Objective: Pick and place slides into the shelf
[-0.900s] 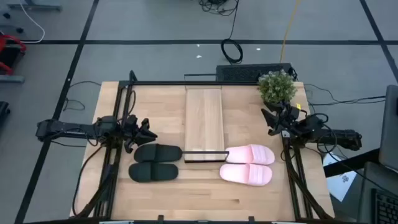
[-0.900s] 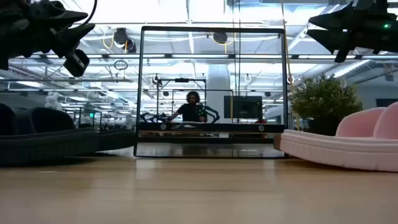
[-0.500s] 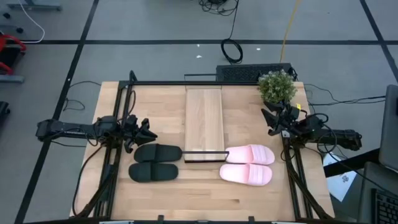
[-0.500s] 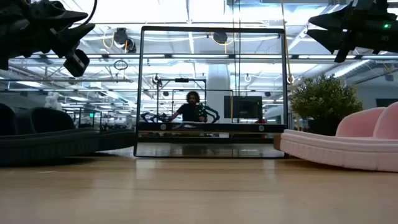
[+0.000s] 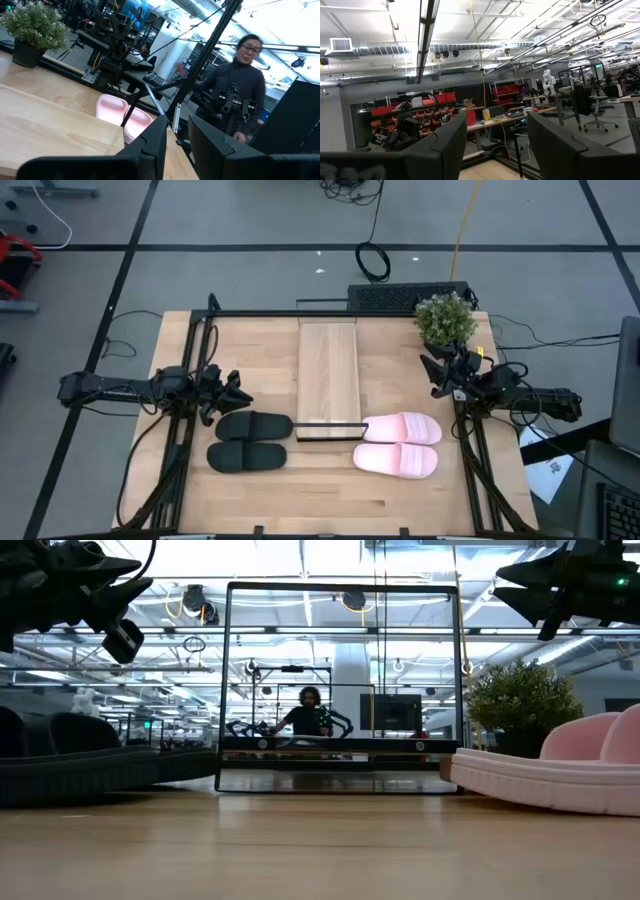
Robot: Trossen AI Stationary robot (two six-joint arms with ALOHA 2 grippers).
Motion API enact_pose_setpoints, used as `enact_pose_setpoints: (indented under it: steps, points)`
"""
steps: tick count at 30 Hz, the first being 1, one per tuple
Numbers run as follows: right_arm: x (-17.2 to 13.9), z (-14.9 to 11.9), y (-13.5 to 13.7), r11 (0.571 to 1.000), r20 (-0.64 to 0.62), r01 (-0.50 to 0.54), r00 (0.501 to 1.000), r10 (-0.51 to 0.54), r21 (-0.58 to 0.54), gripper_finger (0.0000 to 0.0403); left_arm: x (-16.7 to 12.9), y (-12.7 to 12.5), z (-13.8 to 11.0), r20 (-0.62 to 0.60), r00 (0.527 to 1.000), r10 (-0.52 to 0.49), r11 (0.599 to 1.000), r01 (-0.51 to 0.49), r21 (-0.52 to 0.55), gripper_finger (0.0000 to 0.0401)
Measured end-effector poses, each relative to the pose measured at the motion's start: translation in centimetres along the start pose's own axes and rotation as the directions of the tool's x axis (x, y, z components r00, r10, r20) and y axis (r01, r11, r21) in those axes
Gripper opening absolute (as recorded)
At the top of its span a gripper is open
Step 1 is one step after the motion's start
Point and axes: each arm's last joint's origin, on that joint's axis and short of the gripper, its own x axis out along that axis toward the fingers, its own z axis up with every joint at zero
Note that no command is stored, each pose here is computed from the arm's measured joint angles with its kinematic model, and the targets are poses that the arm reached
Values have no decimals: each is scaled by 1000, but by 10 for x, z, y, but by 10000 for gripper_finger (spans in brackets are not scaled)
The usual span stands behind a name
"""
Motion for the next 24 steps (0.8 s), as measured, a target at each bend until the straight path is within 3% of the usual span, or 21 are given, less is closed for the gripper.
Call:
enact_pose_setpoints:
  steps: [24]
  points:
    - [0,1,0,1000,7,-1,1000,1,3,196,0,0,0,0,1000,0,1000,0,0,86]
